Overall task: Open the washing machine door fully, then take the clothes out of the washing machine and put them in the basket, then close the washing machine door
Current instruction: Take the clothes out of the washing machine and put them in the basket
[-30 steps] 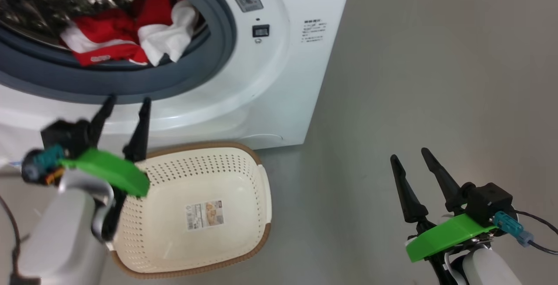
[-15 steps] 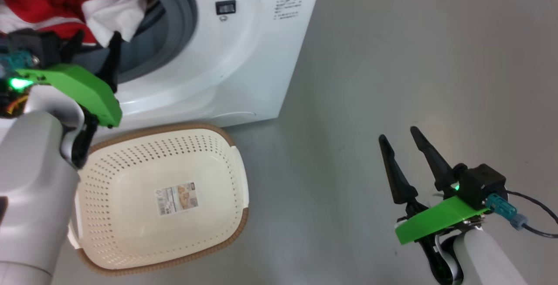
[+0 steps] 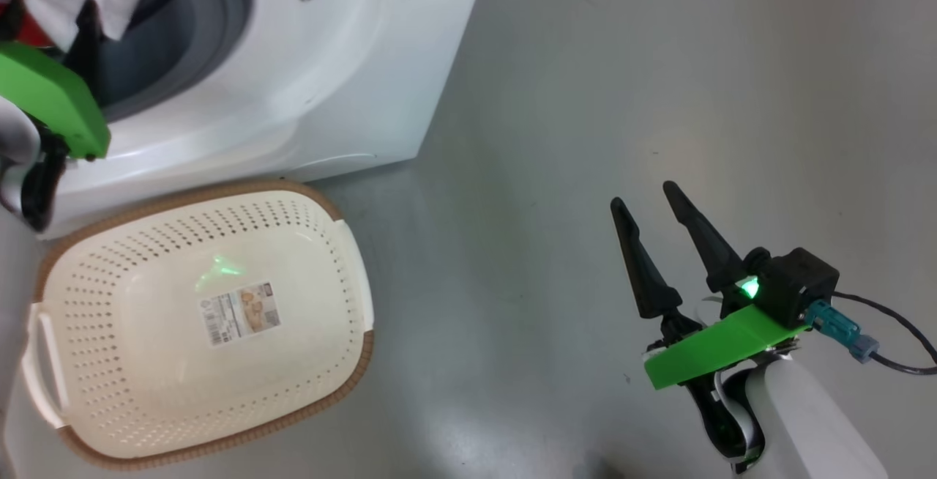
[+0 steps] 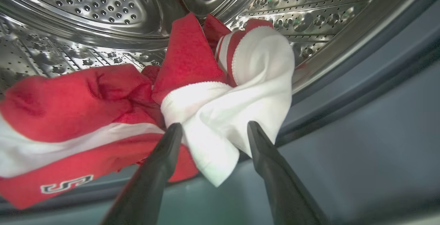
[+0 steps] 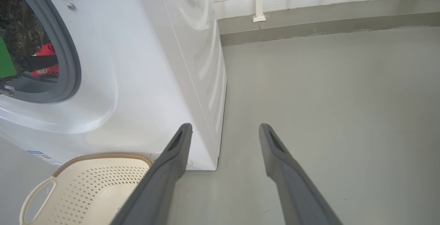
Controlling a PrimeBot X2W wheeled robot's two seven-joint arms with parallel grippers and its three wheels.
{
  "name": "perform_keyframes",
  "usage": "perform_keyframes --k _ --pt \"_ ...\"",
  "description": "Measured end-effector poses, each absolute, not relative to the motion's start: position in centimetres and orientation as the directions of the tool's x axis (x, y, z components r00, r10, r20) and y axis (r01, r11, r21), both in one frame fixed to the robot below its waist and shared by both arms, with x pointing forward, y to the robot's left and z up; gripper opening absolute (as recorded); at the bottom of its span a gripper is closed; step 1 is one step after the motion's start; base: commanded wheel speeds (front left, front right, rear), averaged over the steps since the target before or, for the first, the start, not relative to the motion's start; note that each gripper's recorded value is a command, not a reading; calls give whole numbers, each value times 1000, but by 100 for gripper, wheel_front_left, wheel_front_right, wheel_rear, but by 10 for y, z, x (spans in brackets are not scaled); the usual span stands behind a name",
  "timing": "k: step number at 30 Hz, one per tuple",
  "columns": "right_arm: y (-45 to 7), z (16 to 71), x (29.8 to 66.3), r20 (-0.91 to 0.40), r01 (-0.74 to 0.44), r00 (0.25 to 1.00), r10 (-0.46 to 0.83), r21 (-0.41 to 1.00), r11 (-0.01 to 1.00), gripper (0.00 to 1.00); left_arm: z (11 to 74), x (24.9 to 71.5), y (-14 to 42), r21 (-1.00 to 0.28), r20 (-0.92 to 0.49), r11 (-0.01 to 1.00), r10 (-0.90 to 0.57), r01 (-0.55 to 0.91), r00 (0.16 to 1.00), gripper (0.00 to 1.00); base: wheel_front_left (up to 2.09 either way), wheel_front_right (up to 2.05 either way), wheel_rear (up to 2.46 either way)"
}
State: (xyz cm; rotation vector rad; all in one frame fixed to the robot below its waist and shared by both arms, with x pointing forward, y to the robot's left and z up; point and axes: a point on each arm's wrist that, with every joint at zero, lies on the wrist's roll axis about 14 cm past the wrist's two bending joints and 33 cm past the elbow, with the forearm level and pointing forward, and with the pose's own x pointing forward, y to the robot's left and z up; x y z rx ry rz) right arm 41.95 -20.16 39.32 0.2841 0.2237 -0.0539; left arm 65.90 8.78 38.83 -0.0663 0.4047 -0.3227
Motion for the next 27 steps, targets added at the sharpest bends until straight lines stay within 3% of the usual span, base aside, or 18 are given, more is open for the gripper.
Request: perform_keyframes --k 13,15,16,27 --pt "-211 387 416 -246 117 968 -49 270 956 100 372 667 70 -157 -392 933 -360 324 847 98 0 0 0" --pt "-211 388 416 -244 117 969 -49 270 956 100 372 666 70 -147 -394 932 -363 332 845 37 0 0 0" --pt "-211 389 416 -242 117 969 -50 270 956 100 372 666 69 -141 -395 931 -365 337 843 0 0 0 0" --pt "-211 395 418 -223 112 974 -50 274 955 100 382 664 73 -138 -348 932 -361 334 865 0 0 0 0"
